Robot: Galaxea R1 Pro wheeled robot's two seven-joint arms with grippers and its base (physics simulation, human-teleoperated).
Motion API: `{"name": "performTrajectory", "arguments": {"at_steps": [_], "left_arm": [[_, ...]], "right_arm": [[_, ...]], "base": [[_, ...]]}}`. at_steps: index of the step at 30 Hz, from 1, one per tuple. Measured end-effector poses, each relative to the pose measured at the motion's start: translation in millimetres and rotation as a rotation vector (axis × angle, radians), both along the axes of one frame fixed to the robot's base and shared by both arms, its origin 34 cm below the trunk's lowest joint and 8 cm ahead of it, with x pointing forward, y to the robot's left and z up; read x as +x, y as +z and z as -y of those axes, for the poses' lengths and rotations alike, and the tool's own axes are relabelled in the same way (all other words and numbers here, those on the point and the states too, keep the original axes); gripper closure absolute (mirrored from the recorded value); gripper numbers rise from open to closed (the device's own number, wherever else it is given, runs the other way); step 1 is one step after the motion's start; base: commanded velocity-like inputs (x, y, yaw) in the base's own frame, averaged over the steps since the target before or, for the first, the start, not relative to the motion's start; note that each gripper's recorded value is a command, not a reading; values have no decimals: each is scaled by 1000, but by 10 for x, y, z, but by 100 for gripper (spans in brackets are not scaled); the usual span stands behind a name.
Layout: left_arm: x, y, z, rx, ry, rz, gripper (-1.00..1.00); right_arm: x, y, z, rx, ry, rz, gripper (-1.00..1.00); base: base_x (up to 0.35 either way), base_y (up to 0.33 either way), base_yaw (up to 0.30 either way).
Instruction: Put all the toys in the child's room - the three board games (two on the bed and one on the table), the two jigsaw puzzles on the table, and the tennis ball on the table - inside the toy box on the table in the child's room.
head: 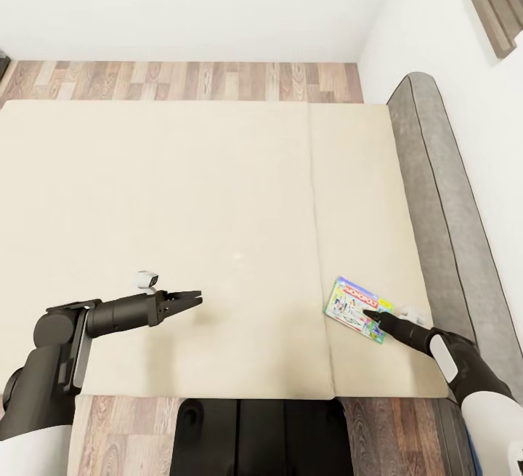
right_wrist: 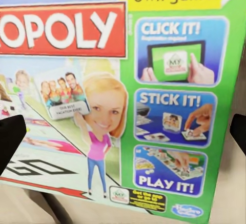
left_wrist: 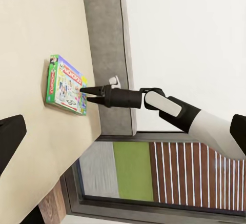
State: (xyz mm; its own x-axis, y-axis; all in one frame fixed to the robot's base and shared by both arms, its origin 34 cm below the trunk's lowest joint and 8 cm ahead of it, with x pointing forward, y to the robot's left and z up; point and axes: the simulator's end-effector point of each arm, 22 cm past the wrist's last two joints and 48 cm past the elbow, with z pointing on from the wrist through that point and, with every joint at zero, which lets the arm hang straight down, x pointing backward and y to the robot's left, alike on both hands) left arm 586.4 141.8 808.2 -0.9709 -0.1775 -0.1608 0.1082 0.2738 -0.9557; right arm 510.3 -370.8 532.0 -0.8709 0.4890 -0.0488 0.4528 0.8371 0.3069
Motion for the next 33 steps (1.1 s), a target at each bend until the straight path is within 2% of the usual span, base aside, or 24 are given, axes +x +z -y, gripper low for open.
{"name": "performTrajectory", "arguments": {"at_steps": [13,24,33], "left_arm": [[3,7,32,-7,2,4,-100],[3,9,37,-8,2,4,-100],[4,11,37,-9,3,4,-100]], "right_arm": [[21,-2,-106,23,3,4,-100],[324,155,-506,94,94,34,-100],[301,143,-863,142,127,15,-100]], "base": [[0,0,0],[0,0,0],[0,0,0]]}}
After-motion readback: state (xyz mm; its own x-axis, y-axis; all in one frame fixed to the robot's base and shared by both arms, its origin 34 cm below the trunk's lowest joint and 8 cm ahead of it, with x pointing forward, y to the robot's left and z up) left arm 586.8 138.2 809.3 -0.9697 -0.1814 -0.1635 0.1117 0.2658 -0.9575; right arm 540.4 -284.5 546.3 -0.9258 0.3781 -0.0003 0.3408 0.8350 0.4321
